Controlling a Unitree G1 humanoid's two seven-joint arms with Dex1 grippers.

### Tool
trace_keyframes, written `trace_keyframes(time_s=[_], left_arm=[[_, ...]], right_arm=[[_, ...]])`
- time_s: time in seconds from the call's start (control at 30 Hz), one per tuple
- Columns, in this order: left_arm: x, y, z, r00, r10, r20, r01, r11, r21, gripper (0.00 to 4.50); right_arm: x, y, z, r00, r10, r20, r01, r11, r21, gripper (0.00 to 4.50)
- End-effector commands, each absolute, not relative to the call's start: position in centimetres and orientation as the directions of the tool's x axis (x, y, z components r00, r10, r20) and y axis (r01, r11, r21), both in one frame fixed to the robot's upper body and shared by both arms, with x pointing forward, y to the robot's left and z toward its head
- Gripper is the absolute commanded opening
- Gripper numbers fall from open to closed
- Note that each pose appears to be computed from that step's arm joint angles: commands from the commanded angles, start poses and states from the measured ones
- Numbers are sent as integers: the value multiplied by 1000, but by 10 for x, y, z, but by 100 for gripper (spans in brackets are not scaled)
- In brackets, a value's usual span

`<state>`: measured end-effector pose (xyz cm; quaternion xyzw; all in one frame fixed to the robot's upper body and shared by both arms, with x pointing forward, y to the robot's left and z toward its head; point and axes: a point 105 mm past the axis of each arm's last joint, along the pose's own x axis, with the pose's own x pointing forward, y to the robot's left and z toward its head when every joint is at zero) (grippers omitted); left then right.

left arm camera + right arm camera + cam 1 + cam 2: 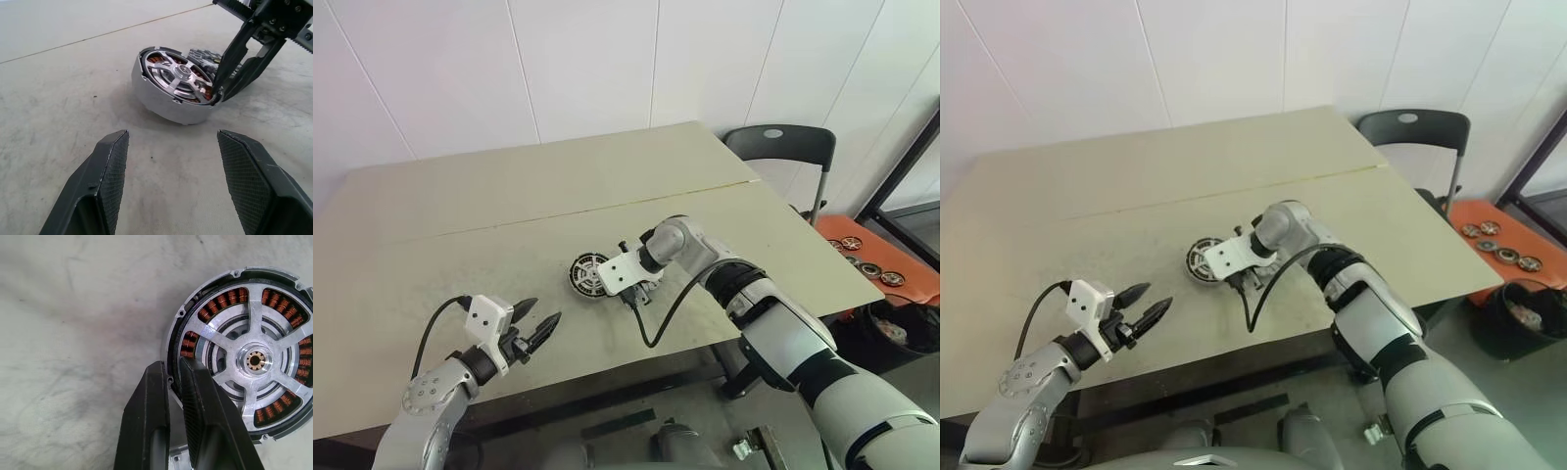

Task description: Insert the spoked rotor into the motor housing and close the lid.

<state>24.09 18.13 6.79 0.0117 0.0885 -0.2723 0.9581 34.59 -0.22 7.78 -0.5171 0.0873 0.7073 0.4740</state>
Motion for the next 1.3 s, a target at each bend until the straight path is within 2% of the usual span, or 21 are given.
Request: trace_keyframes(time_s=[0.03,0.13,0.3,0.43,0.57,0.63,0.8,0.87,0.93,1.0,1.13,1.23,1.3], left_arm=[[239,181,78,833,-534,-144,540,842,2,307],[234,183,80,824,-546,-149,552,834,-6,307],[225,183,76,803,-566,-186,577,816,10,307],[227,188,72,811,-543,-218,570,818,84,307],[231,186,71,813,-543,-209,568,818,84,307],[233,185,71,814,-543,-208,568,819,86,307],[235,182,70,813,-545,-203,569,818,85,307],[235,181,69,813,-546,-201,569,818,83,307],[235,179,67,812,-548,-199,571,817,78,307],[234,177,66,811,-550,-199,572,817,73,307],[233,174,61,809,-552,-203,573,817,61,307],[230,168,57,803,-559,-206,579,814,49,307],[229,166,56,802,-560,-206,580,813,46,307]], right_arm=[[334,-2,92,-101,586,-804,-734,-589,-338,33],[320,-2,97,-182,582,-792,-731,-619,-287,33],[319,-8,87,-180,542,-821,-749,-616,-243,33],[323,4,80,-167,601,-782,-798,-548,-251,33],[331,5,79,-108,617,-780,-806,-513,-295,137],[332,6,88,-127,651,-748,-825,-488,-285,199],[336,6,114,-148,773,-616,-902,-361,-237,199],[340,6,127,-139,854,-502,-960,-240,-143,199],[338,2,140,-140,924,-357,-990,-134,40,199],[330,-6,147,-150,956,-251,-960,-80,270,199],[303,-35,121,-155,958,-243,-772,36,634,199],[285,-47,110,-159,956,-246,-665,81,743,199],[293,-52,106,-96,962,-257,-622,144,770,199]])
